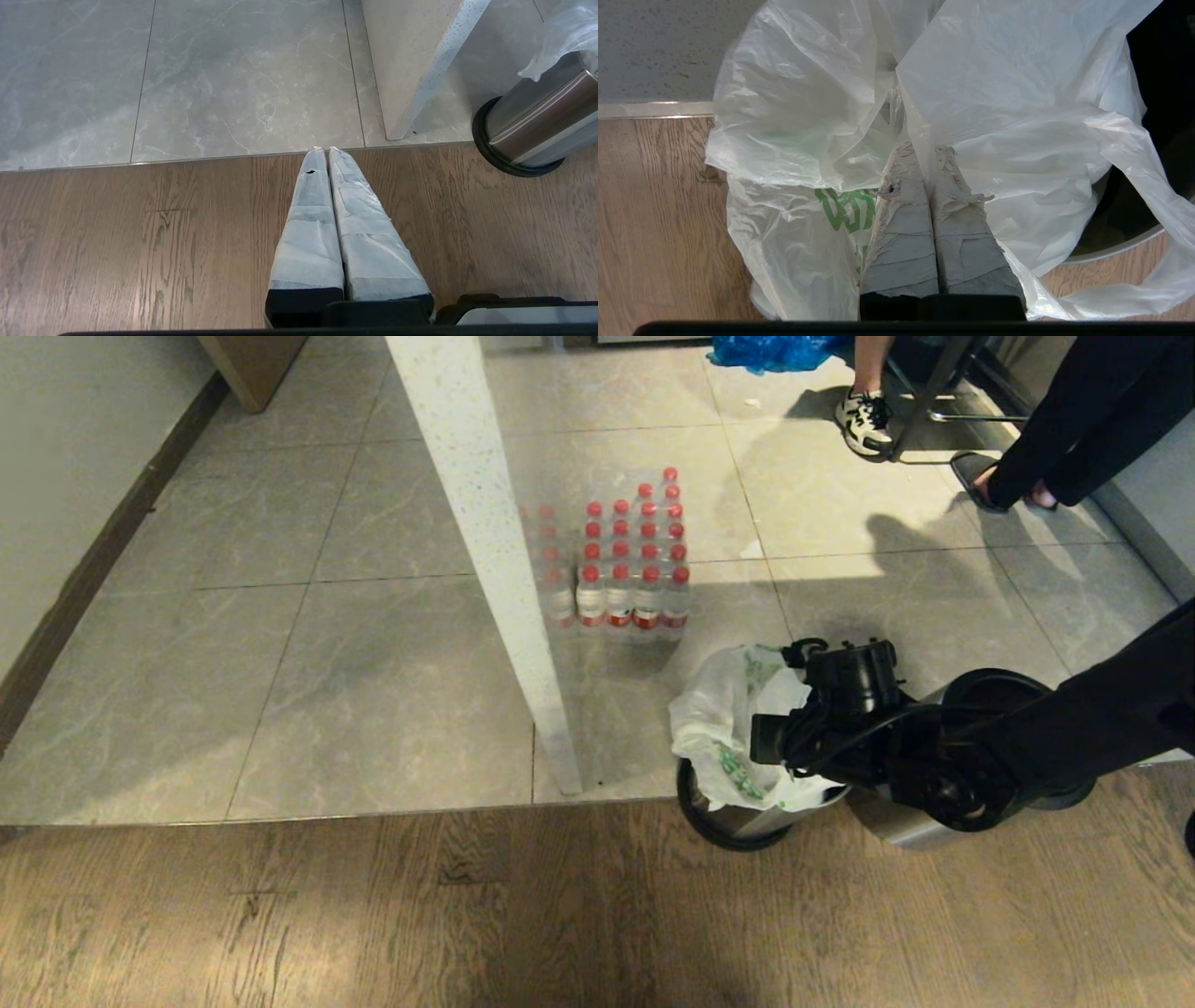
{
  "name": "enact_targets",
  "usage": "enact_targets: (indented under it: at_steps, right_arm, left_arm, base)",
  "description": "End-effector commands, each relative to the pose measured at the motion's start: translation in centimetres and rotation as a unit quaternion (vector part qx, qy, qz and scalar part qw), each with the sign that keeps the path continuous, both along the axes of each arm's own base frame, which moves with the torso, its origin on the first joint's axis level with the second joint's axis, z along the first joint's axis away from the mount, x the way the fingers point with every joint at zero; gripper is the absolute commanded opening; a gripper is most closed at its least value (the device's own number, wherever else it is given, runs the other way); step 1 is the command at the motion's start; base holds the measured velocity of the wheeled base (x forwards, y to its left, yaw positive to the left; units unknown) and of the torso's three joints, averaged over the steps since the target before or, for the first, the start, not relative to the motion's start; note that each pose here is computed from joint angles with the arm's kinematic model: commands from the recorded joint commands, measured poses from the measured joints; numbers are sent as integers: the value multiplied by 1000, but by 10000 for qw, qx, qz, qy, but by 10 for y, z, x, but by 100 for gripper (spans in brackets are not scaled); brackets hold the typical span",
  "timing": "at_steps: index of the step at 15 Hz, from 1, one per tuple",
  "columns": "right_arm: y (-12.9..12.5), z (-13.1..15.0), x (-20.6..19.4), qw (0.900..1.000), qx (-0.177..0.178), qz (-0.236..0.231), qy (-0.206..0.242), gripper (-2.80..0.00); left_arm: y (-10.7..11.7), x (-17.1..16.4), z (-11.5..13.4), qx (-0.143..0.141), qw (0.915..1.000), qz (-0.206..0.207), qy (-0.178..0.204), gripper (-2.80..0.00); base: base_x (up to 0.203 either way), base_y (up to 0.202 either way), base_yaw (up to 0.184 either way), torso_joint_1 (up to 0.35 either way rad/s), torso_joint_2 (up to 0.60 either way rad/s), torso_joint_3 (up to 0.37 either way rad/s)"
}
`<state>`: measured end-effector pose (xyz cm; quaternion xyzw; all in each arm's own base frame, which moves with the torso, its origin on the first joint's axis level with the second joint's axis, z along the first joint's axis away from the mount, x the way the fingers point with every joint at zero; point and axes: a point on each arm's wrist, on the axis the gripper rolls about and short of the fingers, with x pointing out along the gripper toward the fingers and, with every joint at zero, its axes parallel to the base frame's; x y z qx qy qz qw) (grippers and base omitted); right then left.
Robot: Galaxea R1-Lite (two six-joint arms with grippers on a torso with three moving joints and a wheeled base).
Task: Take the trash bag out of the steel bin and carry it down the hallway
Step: Pick up the trash bag
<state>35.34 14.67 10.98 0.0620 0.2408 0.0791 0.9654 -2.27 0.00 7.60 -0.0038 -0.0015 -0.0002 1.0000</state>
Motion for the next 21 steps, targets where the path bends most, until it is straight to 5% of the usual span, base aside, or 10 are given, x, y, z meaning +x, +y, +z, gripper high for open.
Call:
enact_targets:
  at_steps: [1, 4, 5, 21]
  right_arm:
    - [-1, -1, 3, 10000, 14, -27, -19, -280]
    - [0, -6, 4, 10000, -12, 4, 53, -280]
    - [0, -7, 4, 10000, -14, 13, 68, 0]
    - [-11, -12, 7, 9996, -95, -176, 194, 0]
  left_arm:
    - [0, 0, 0, 0, 10000, 2, 0, -280]
    - [0, 0, 0, -2, 10000, 2, 0, -280]
    - [0, 0, 0, 0, 10000, 2, 0, -280]
    - [0, 0, 0, -7, 10000, 2, -8, -280]
  base:
    - [0, 0, 0, 0, 0, 0]
    - [0, 0, 0, 0, 0, 0]
    - [0, 0, 0, 0, 0, 0]
    - [0, 0, 0, 0, 0, 0]
